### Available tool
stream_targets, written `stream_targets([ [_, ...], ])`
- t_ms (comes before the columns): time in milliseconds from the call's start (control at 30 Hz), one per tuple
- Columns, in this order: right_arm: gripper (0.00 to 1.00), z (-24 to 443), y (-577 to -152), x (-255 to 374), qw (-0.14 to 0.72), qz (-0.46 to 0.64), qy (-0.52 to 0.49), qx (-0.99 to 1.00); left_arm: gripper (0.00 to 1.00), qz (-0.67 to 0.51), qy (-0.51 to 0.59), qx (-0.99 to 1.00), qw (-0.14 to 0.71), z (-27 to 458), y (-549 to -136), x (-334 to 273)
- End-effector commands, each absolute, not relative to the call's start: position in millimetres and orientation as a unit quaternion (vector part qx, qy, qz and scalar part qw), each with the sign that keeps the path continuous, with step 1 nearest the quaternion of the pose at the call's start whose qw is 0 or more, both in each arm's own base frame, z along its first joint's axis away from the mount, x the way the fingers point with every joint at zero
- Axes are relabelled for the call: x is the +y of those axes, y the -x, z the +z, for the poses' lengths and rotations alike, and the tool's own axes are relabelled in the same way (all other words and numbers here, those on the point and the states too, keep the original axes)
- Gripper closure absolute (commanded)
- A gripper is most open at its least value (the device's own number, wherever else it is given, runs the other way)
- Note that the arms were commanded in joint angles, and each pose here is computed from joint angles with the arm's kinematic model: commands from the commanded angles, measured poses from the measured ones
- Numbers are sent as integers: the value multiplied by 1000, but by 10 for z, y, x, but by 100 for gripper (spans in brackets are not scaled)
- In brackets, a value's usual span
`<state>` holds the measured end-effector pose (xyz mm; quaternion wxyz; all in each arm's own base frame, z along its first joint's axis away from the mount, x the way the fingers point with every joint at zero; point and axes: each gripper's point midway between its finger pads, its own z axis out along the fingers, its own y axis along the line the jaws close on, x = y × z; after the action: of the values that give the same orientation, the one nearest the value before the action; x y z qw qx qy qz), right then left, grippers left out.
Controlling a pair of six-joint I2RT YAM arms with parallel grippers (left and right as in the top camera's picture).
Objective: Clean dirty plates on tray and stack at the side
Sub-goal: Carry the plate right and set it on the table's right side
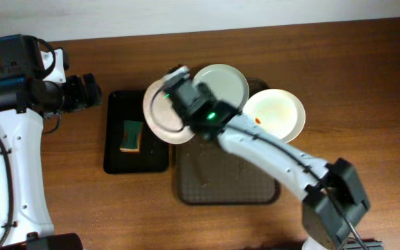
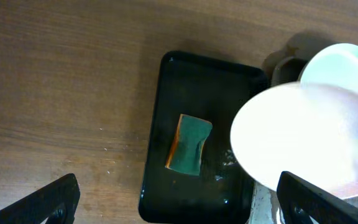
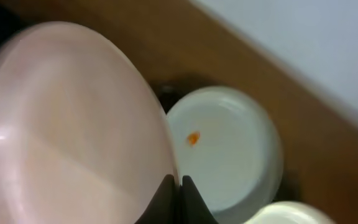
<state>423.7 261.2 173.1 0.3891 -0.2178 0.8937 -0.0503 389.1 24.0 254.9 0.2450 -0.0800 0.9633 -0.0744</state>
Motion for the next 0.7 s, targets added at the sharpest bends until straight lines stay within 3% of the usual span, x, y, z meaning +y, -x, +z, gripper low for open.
stream_targets([
  [0,96,2163,-4228,2341,345,177,121,914,0,-82,82,959,258,2652,-3891,225],
  [100,96,2181,-4293,1338,270,268,-12,925,0,-82,82,959,258,2651,-3891,225],
  [267,96,1748,-4071,-699,208,211,-279,914,0,-84,83,962,247,2626,-3843,213],
  [433,96,1190,-3444,-2088,165,137,-508,834,0,-84,83,962,247,2625,-3843,213],
  [567,96,677,-3002,-2424,111,87,-580,802,0,-84,83,962,247,2626,-3844,212],
  [667,94,551,-2856,-2477,95,45,-590,801,0,-84,83,962,247,2626,-3843,213],
])
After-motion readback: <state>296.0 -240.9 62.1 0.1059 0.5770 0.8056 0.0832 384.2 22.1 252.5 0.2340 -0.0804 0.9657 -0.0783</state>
